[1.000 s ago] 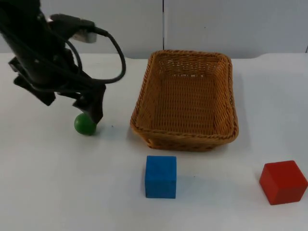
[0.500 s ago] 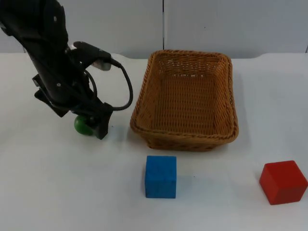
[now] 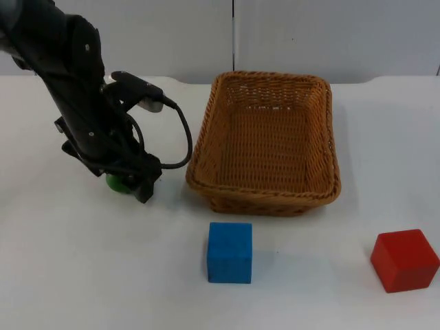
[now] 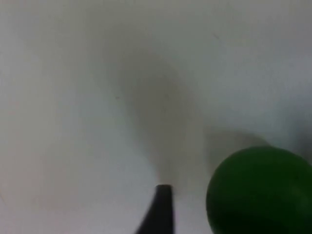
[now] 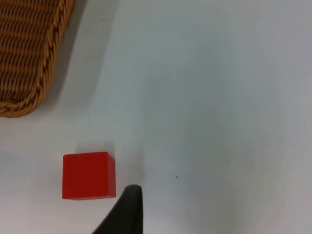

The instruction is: Place all geometric objects except the red cube into the basket.

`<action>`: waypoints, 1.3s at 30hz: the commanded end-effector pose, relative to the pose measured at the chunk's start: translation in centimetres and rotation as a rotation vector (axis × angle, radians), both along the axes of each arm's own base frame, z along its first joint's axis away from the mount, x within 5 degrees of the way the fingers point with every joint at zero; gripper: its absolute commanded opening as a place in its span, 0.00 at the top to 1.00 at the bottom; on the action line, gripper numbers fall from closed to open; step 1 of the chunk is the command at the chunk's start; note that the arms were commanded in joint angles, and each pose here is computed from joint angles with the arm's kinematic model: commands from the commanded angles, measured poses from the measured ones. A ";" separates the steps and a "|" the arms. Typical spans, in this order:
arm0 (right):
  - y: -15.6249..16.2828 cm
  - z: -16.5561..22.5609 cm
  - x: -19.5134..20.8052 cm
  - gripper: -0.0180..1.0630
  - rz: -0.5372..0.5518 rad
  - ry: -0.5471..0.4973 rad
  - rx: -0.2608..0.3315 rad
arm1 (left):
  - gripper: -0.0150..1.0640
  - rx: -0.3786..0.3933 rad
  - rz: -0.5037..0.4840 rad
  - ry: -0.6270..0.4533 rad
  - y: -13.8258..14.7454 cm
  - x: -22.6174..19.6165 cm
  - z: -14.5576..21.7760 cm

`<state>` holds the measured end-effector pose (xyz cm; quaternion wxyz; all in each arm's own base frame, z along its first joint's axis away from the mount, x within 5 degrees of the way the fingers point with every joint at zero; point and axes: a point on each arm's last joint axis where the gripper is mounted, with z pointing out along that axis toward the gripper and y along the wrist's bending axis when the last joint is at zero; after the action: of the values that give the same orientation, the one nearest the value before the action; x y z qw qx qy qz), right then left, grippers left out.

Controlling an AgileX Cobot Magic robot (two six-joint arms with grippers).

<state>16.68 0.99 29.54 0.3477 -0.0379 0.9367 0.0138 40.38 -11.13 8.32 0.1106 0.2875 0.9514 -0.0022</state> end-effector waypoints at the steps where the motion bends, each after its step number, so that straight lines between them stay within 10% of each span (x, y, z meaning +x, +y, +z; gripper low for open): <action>1: -0.1 0.1 0.0 0.01 -0.005 -0.013 -0.003 | 0.35 -0.002 -0.010 -0.017 -0.3 0.2 0.0; 8: -0.1 0.1 0.0 0.01 -0.005 -0.013 -0.003 | 0.99 0.001 -0.001 0.001 -0.2 -0.1 1.2; 21: -0.1 0.1 0.0 0.01 -0.006 -0.011 -0.001 | 0.99 -0.112 0.032 -0.188 -2.1 -3.0 14.3; 39: -0.1 -0.3 0.0 0.01 -0.006 -0.008 -0.002 | 0.99 -0.113 -0.203 -0.119 -14.8 -0.8 11.1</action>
<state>16.70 0.99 29.50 0.3494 -0.0379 0.9361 0.0138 39.22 -24.81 20.52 0.1969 0.3740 0.9051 -0.0462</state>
